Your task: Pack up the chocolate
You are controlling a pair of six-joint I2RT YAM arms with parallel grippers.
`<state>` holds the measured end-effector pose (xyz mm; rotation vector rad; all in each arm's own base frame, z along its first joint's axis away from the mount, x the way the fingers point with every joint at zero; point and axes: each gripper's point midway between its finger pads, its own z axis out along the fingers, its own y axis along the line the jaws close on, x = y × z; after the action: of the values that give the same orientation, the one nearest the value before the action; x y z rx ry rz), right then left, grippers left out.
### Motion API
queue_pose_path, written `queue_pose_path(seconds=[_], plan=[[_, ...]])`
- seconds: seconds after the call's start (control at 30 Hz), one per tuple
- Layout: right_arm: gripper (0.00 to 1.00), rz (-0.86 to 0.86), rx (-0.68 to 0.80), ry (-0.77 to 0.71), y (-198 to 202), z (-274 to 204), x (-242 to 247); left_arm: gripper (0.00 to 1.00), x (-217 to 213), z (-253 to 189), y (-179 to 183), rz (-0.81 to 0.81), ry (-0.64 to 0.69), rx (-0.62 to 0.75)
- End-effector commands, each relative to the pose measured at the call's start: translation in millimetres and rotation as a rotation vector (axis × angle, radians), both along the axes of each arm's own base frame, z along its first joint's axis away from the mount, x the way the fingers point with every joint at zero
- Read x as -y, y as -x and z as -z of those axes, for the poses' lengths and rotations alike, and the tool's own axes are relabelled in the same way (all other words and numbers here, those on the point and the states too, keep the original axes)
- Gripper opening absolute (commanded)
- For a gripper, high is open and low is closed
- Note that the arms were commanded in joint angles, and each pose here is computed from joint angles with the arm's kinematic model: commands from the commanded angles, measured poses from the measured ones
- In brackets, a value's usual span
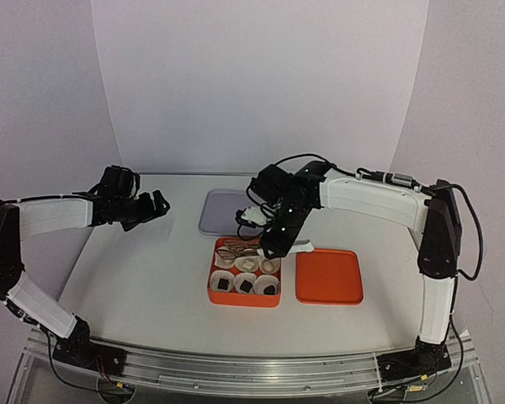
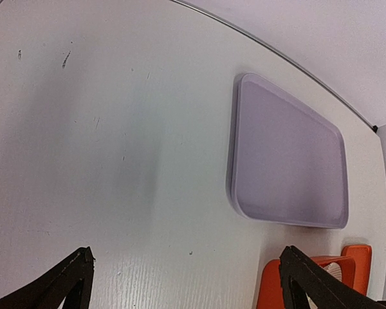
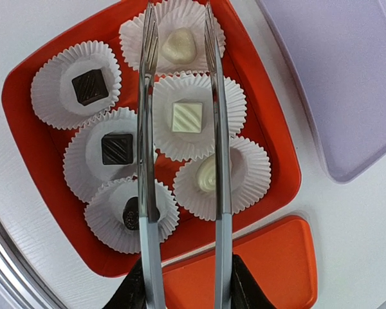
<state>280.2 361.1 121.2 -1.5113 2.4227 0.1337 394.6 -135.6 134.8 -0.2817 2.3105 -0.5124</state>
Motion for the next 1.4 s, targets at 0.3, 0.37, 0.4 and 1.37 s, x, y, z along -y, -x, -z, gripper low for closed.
queue_pose_path(seconds=[0.3,0.37,0.4,1.37], plan=[[0.32,-0.025,0.078,-0.190,29.7,-89.5,18.4,1.00,4.2,-12.9,-6.3,-0.007,0.035,0.023],[0.31,0.026,0.143,-0.198,25.6,-105.2,31.3,1.00,3.9,-10.8,-5.8,-0.012,0.037,0.017],[0.31,0.060,0.177,-0.200,20.9,-111.4,36.6,1.00,3.7,-10.0,-5.5,-0.014,0.039,0.015],[0.35,1.342,0.300,-0.170,-270.1,28.1,231.9,1.00,-3.1,-10.1,-8.8,-0.084,0.050,-0.008]])
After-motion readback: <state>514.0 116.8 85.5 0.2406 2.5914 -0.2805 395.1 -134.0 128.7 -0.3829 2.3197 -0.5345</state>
